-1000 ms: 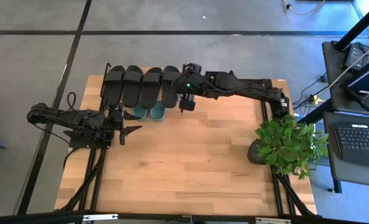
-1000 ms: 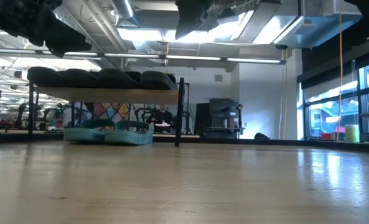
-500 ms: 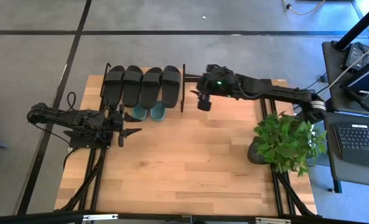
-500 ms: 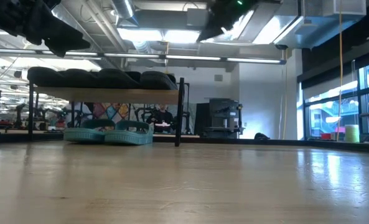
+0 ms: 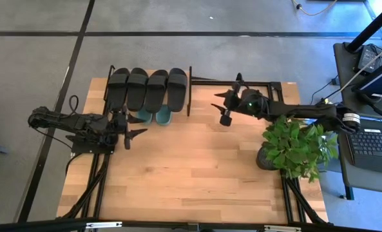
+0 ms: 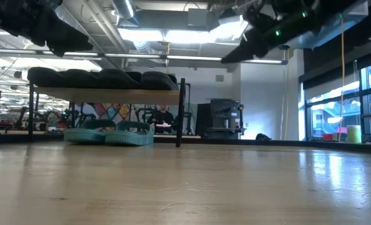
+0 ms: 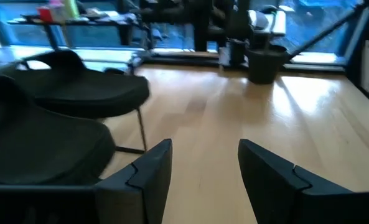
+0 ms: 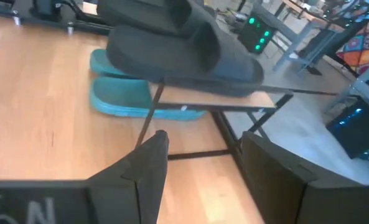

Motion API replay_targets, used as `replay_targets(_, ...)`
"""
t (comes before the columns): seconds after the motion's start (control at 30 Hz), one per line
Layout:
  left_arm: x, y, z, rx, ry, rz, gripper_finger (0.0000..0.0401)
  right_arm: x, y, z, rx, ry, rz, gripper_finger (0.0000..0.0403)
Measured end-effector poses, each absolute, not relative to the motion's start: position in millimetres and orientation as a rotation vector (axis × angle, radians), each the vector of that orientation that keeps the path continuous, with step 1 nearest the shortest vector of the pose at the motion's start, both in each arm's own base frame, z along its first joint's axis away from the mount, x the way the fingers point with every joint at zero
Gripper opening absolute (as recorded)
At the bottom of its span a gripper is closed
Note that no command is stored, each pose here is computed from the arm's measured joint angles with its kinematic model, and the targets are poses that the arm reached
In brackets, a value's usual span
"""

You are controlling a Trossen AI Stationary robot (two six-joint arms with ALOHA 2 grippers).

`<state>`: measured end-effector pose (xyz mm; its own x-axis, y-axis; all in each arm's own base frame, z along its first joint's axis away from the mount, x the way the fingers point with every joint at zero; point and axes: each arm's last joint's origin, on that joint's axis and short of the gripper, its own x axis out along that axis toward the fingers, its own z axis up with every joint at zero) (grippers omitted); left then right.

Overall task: Pick and place slides into the shelf
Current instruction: Adjust the black slipper on the shelf

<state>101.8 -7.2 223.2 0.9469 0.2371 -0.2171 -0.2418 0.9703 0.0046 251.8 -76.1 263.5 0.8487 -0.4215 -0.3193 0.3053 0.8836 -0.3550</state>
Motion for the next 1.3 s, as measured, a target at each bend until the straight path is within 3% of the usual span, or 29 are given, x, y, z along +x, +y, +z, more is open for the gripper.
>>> replay_targets(0.27, 103, -4, 239, 0.006, 0.066, 0.347, 0.0176, 241, -70, 226, -0.259, 0.368, -0.298, 0.0204)
replay_targets(0.47, 113, -6, 234, 0.072, 0.131, 0.332, 0.0176, 233, -68, 208, -0.223, 0.403, -0.297, 0.0204)
replay_targets(0.8, 147, -3, 223, 0.147, 0.21, 0.389, 0.0176, 234, -68, 211, -0.208, 0.358, -0.307, 0.0204)
replay_targets(1.0, 164, 3, 245, 0.165, 0.195, 0.434, 0.0176, 234, -68, 211, -0.207, 0.358, -0.307, 0.0204)
replay_targets(1.3, 185, 19, 283, 0.147, 0.48, 0.495, 0.0176, 234, -68, 210, -0.203, 0.361, -0.307, 0.0204)
